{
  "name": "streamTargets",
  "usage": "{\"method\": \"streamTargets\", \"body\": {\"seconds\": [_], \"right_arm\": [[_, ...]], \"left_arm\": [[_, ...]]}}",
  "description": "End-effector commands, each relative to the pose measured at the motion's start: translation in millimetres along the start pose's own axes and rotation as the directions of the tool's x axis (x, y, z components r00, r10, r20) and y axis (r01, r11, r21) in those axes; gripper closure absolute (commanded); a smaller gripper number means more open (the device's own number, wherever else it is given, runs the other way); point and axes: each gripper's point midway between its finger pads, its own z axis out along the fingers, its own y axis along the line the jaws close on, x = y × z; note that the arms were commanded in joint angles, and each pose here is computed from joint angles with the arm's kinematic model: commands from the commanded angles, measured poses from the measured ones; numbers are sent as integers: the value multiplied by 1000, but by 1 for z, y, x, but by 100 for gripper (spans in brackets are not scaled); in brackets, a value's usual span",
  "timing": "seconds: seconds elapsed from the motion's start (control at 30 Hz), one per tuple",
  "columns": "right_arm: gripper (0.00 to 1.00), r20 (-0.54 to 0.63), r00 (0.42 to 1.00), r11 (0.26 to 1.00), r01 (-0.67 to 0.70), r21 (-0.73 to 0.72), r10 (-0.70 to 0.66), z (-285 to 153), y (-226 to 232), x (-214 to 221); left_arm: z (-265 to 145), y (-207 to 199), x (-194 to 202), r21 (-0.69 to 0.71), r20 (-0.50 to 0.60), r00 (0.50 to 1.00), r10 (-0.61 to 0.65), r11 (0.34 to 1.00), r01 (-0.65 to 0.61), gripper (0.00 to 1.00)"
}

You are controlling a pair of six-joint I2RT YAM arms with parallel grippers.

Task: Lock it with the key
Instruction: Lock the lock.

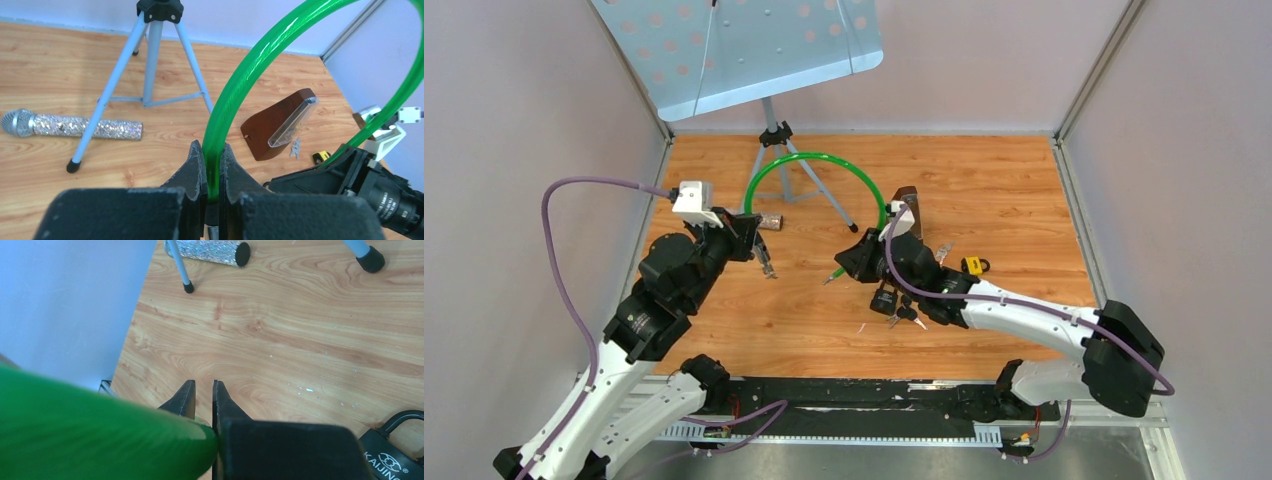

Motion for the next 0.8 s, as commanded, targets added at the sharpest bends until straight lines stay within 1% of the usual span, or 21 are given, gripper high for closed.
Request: {"method": "streamTargets", "body": {"seconds": [0.0, 0.1, 0.23, 0.3, 0.33, 0.5, 0.77], "right_arm": [[100, 118, 991, 988, -38, -149, 56, -26, 58, -55], [100, 165, 985, 983, -22, -181, 53, -39, 73, -75], [100, 217, 975, 973, 0, -230, 51, -52, 95, -100], [100, 239, 971, 970, 33, -242, 26, -54, 106, -108], [100, 253, 967, 969, 52, -242, 11, -54, 110, -112], [100, 298, 952, 954, 148, -260, -66, -52, 131, -119], [100, 345, 926, 916, 266, -300, -156, -57, 163, -109]], "left_arm": [[-1, -7, -7, 11, 31, 990, -140, 990, 140, 100], [2, -15, 12, 46, -36, 980, -195, 979, 197, 100], [7, -32, 35, 101, -120, 949, -291, 947, 303, 100], [10, -41, 37, 133, -138, 926, -350, 920, 368, 100], [12, -44, 39, 138, -147, 921, -360, 915, 379, 100], [13, -51, 35, 142, -171, 907, -386, 901, 410, 100], [12, -52, 26, 105, -168, 863, -476, 862, 496, 100]]}}
